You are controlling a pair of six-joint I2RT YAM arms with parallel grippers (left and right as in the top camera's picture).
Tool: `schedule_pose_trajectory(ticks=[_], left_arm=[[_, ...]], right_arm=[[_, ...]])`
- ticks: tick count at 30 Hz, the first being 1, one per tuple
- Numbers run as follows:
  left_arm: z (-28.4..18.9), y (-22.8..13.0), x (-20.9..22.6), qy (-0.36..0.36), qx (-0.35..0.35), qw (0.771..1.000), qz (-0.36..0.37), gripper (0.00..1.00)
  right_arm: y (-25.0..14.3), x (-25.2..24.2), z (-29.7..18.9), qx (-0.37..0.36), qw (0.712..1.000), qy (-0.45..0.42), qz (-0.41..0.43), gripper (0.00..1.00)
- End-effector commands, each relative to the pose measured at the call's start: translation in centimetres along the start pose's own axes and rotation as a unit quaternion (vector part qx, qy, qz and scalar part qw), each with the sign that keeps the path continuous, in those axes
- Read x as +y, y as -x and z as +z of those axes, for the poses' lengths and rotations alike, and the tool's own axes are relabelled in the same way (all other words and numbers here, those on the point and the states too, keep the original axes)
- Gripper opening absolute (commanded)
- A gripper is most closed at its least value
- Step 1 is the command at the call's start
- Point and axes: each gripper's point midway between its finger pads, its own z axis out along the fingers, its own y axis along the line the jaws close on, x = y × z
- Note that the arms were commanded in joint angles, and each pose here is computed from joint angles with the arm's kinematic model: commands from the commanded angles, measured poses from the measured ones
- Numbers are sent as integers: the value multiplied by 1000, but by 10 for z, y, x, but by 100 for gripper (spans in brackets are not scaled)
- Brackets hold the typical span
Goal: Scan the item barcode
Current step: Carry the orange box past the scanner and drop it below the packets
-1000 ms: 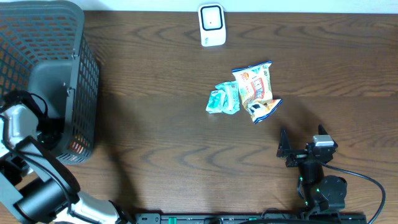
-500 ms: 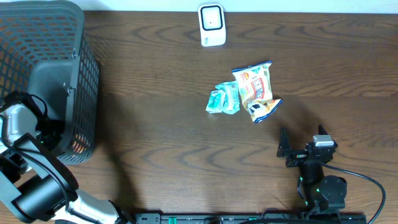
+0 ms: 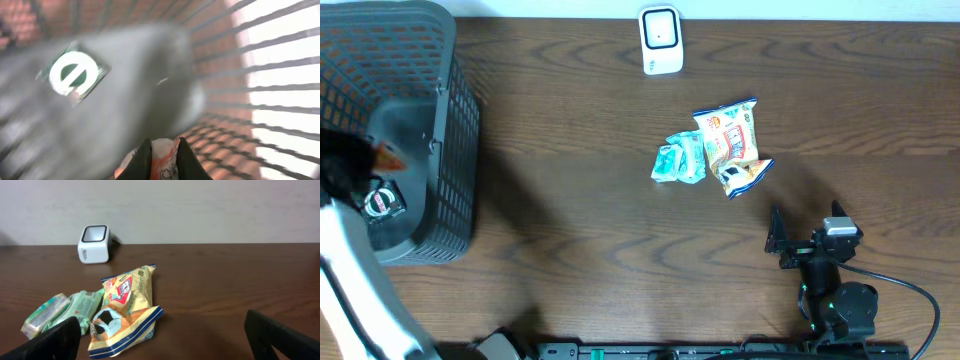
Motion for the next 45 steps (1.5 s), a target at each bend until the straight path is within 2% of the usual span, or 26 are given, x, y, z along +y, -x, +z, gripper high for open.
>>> schedule_pose_trajectory(ticks=[1,5,8,13,17,22,24,27,36,43,45], left_arm=[[-45,20,-32,-69,-64,995,13,7],[-104,36,-61,-146,-141,979,30,7],[-139,24,-85,-213,-147,965,53,7],[-159,-33,-137,-326,-61,934,133,7],[-171,-86,-171,-389,-22,890,238,7],[-180,-160,-191,-433,37,830,350,8],[-180,-191,-194,-443,65,805,389,8],[-174,-231,-192,-443,114,782,423,7],[-127,-345,-171,-387,270,740,480,8],[-91,-422,-151,-345,347,705,513,8],[-82,-441,-148,-340,359,697,520,13]], right_arm=[[-1,-2,0,0,1000,-3,-6,99],[-1,-2,0,0,1000,-3,-6,99],[-1,-2,0,0,1000,-3,-6,99],[-1,-2,0,0,1000,-4,-6,99],[-1,-2,0,0,1000,-3,-6,99],[-1,-2,0,0,1000,-3,-6,99],[-1,-2,0,0,1000,-3,-6,99],[-1,-2,0,0,1000,-3,-6,99],[-1,-2,0,0,1000,-3,-6,99],[-1,-2,0,0,1000,-4,-6,99],[-1,-2,0,0,1000,-3,-6,99]])
